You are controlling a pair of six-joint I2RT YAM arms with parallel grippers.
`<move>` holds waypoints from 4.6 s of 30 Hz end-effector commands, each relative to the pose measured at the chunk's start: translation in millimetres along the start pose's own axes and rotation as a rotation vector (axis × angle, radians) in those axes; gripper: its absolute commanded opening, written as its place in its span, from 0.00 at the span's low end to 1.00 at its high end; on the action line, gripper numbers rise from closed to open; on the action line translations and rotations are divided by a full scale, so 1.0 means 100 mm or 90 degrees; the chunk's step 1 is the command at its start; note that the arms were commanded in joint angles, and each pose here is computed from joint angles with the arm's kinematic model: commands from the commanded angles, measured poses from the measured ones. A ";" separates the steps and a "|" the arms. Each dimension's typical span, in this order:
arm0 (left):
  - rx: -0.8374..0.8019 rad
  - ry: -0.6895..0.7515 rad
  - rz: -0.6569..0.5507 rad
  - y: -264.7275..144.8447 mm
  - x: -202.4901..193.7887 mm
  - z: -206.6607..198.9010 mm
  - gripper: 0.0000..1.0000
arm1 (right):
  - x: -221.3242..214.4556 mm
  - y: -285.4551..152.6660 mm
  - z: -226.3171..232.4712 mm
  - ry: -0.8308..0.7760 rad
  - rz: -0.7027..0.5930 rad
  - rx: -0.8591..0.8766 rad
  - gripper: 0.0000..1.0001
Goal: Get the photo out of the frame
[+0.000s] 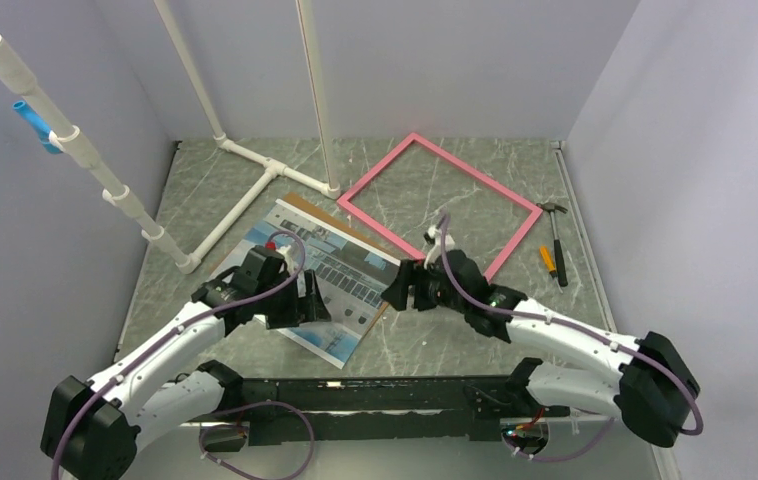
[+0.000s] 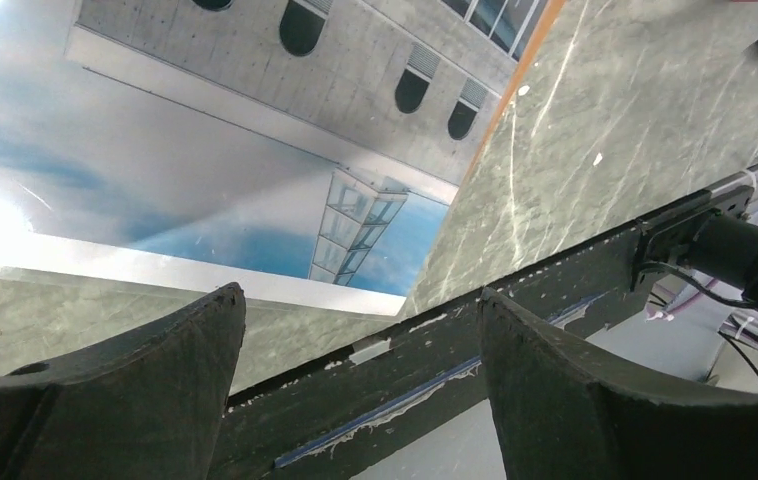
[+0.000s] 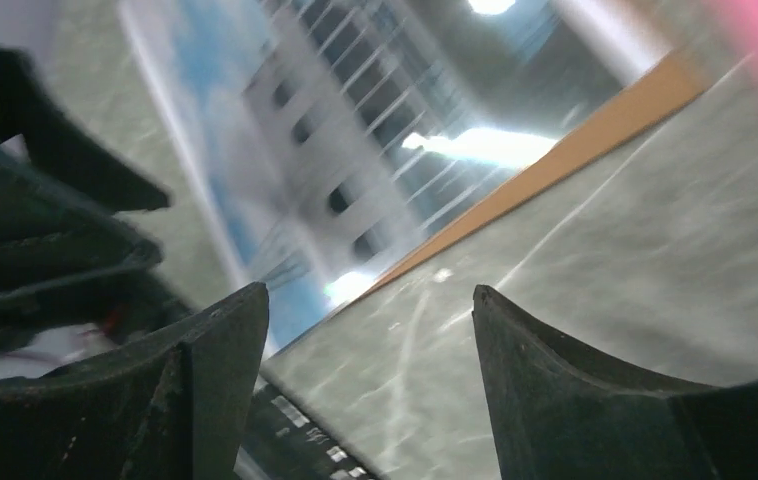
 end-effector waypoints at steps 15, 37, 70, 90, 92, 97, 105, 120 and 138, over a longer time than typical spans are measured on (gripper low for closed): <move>-0.007 -0.011 0.036 0.28 -0.06 0.15 0.89 | -0.78 0.32 0.76 0.413 0.112 0.264 0.56; -0.034 0.006 0.027 0.13 -0.10 0.14 0.89 | -0.98 0.61 0.90 0.465 0.173 0.325 0.34; 0.010 -0.019 -0.014 0.15 -0.09 0.13 0.96 | -0.92 0.59 0.95 0.425 0.200 0.282 0.46; 0.055 -0.044 -0.020 0.33 -0.10 0.26 0.96 | -1.12 0.59 0.93 0.456 0.232 0.288 0.34; 0.054 -0.045 -0.020 0.32 -0.10 0.26 0.96 | -1.11 0.61 0.94 0.454 0.233 0.291 0.34; 0.054 -0.046 -0.016 0.34 -0.11 0.27 0.96 | -1.08 0.66 0.98 0.458 0.232 0.310 0.31; 0.054 -0.050 -0.011 0.36 -0.13 0.31 0.96 | -1.00 0.62 1.00 0.449 0.217 0.319 0.22; 0.059 -0.051 -0.009 0.36 -0.15 0.34 0.96 | -0.99 0.64 1.01 0.465 0.195 0.344 0.13; 0.048 -0.057 -0.006 0.36 -0.18 0.35 0.96 | -1.06 0.75 1.00 0.496 0.205 0.335 0.16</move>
Point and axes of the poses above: each gripper's point midway between its finger pads, its own y axis out along the fingers, its own z axis along the line the jaws close on, x = y × z, the point moved 10 cm from there along -y, back along the fingers, and after that the axes turned 15 degrees about -y, right-handed, at the moved point
